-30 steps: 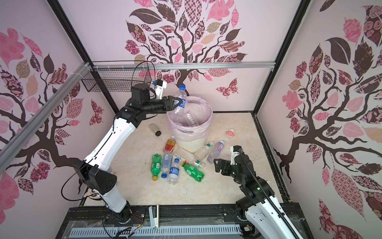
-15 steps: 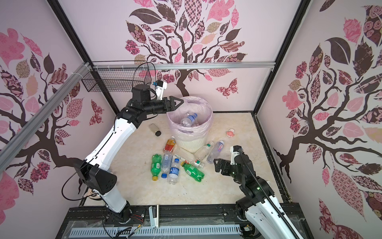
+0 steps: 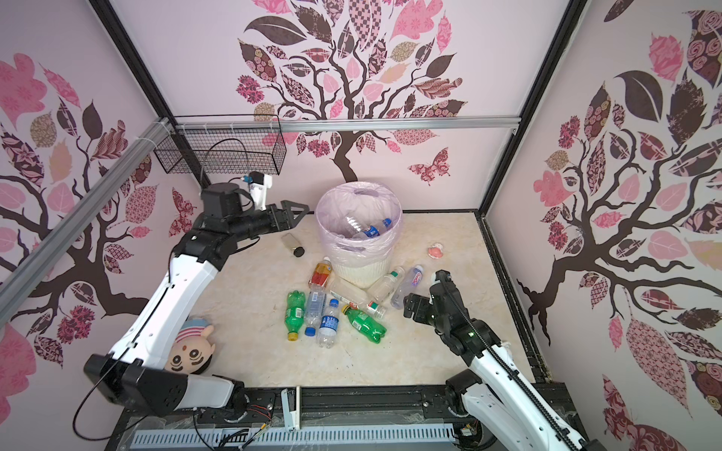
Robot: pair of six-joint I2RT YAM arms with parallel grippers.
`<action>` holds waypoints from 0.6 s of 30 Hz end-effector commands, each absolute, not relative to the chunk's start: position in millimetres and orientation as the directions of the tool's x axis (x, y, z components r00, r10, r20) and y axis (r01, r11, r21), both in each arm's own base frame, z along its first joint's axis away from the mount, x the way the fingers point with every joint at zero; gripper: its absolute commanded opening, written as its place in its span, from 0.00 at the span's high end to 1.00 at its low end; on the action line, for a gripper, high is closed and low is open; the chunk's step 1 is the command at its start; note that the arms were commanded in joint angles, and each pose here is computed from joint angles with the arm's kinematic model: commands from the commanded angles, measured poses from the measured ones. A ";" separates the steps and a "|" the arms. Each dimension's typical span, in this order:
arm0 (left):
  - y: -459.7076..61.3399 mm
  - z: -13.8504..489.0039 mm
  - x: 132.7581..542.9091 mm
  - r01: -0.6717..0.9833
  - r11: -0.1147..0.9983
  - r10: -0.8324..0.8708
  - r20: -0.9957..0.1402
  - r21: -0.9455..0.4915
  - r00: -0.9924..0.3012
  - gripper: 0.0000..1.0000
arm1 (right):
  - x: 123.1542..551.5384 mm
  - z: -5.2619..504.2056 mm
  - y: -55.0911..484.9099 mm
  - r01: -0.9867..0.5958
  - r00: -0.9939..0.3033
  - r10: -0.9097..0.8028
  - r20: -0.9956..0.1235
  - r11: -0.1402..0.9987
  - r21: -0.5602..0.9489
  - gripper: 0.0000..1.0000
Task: Throw the plastic bottles in the bin
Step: Pick up the plastic bottle from the middle-right of the table.
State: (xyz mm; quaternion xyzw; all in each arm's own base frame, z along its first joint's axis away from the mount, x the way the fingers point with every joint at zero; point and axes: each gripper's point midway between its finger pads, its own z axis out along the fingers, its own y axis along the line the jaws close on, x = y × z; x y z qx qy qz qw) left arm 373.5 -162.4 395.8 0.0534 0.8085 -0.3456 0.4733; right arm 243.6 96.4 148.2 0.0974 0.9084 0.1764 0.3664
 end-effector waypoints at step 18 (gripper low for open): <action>-80.8 273.9 254.1 0.209 0.952 -0.044 -0.777 -0.223 -0.628 0.04 | 341.2 128.4 78.6 0.150 -0.724 0.274 -0.633 0.958 0.244 0.17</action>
